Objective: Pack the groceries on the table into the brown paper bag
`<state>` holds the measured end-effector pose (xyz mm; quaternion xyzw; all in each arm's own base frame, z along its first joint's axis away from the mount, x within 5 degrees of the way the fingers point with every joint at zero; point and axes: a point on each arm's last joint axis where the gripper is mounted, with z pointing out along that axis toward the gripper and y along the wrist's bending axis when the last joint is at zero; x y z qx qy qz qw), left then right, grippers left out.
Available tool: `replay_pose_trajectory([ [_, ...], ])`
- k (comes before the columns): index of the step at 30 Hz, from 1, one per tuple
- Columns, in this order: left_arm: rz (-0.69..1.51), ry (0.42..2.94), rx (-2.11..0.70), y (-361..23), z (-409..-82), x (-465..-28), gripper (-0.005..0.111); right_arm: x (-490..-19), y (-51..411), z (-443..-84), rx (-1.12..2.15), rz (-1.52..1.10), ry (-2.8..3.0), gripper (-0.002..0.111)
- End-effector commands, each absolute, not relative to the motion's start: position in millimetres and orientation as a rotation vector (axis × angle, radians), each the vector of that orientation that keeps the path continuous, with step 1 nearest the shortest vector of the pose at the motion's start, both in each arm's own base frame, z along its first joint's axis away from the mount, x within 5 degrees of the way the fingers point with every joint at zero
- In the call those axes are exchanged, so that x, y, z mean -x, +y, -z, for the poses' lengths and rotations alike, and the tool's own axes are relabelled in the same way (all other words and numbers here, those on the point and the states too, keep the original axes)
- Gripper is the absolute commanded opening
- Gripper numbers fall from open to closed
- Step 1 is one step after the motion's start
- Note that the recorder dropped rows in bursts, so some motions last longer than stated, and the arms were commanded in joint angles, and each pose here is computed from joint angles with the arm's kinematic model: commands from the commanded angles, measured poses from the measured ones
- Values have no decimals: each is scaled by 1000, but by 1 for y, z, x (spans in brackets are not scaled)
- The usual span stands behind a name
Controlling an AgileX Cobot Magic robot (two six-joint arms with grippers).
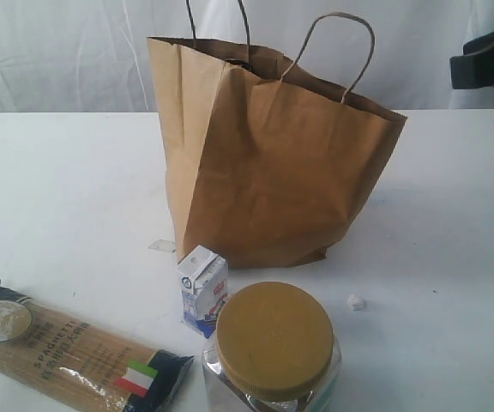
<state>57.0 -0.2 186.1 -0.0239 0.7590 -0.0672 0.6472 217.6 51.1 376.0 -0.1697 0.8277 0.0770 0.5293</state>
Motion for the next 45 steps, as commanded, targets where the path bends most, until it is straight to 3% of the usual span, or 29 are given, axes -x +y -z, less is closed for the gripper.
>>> replay_pose_trajectory([
  [1, 162, 1719, 55, -1, -185, -57, 0, -208, 57, -366, 415, -314, 2101, 22],
  [4, 162, 1719, 55, -1, -185, -57, 0, -200, 62, -359, 450, -403, 2194, 31],
  [13, 162, 1719, 55, -1, -185, -57, 0, -186, 65, -345, 538, -481, 2360, 28],
  [23, 162, 1719, 55, -1, -185, -57, 0, -189, 67, -243, 551, -412, 2526, 28],
  [29, 162, 1719, 55, -1, -185, -57, 0, -209, 90, -213, 702, -376, 2541, 50],
  [31, 162, 1719, 55, -1, -185, -57, 0, -217, 95, -203, 702, -345, 2532, 53],
  [45, 162, 1719, 55, -1, -185, -57, 0, -260, 107, -151, 662, -276, 2631, 47],
])
